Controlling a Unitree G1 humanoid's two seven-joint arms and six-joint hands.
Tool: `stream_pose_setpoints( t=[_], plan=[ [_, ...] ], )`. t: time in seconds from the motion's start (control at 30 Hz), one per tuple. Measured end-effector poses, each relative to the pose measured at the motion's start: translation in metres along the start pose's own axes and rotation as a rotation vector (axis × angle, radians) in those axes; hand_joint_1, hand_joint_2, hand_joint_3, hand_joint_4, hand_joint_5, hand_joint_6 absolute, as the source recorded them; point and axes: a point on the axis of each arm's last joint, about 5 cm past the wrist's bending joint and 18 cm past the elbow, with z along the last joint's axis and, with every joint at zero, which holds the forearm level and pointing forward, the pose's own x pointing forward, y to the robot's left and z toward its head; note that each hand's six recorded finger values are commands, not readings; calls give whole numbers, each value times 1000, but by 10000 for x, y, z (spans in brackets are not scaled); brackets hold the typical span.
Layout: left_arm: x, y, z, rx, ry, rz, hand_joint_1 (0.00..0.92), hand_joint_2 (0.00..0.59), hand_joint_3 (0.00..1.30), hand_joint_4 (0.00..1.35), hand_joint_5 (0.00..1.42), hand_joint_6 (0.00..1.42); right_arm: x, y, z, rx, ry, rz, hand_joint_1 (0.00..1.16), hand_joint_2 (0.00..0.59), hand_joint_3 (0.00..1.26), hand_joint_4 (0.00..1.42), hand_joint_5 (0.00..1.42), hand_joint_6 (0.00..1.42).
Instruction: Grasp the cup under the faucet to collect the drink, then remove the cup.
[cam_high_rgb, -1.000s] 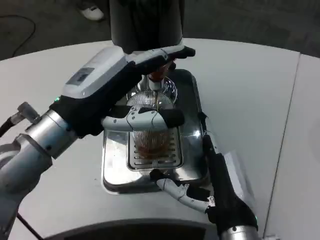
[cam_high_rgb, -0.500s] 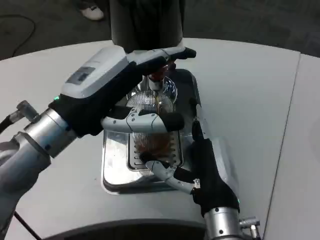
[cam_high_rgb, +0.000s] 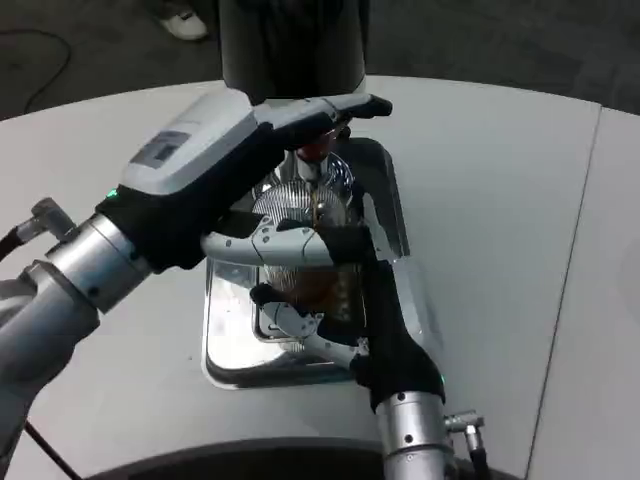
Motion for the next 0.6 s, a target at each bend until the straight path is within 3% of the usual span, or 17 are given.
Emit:
stream_pose_setpoints(
  t=[0.07, 0.13, 0.6],
  plan=[
    [2, 4, 1, 3, -1, -1, 0, 35, 213, 183, 277, 196, -7, 10, -17, 0, 4, 6, 734, 183, 0, 18, 0, 64],
    [1, 6, 0, 4, -1, -1, 0, 35, 216, 185, 277, 196, -18, 18, -55, 2, 27, 12, 732, 182, 1, 19, 0, 65],
    [3, 19, -13, 8, -1, -1, 0, 34, 219, 191, 277, 196, 125, 1, -93, 23, 21, 14, 707, 187, 3, 21, 3, 65]
  ],
)
